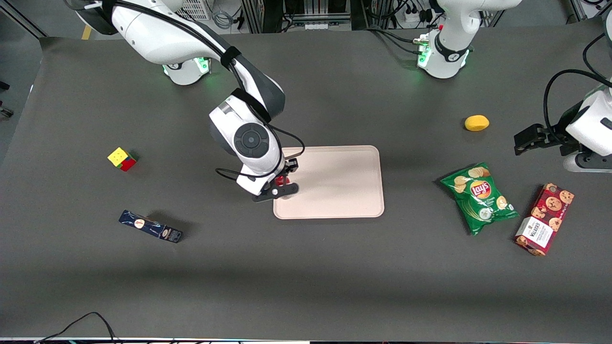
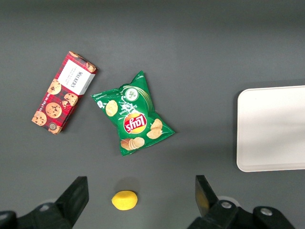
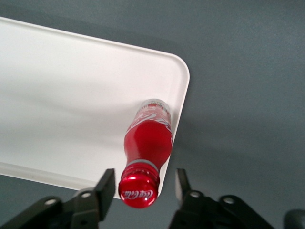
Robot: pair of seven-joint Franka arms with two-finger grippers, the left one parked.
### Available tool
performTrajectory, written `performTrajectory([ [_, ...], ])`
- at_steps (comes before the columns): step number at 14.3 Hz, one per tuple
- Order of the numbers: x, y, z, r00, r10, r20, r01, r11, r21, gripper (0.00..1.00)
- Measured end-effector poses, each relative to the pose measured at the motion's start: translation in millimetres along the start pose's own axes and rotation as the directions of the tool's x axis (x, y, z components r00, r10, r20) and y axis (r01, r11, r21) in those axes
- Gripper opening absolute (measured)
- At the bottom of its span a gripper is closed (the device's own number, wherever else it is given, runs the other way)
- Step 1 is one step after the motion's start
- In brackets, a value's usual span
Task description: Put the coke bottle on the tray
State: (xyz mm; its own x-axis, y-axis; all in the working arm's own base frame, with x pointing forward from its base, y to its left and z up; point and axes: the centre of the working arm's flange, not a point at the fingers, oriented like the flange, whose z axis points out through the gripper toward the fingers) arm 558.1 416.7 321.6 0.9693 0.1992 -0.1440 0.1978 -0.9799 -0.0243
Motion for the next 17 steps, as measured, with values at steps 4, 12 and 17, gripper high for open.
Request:
performTrajectory([
  [4,0.1,-0.5,-20.5,0.999,0.002,-0.032,-0.002,1.000,0.010,0.97],
  [12,-21.7,7.3,-110.5,0.996,0.007,-0.087,-0.007,1.000,-0.004,1.00],
  [17,-24.9,21.3,-131.0,0.997,-0.003,-0.081,0.001,1.000,-0.023,1.00],
])
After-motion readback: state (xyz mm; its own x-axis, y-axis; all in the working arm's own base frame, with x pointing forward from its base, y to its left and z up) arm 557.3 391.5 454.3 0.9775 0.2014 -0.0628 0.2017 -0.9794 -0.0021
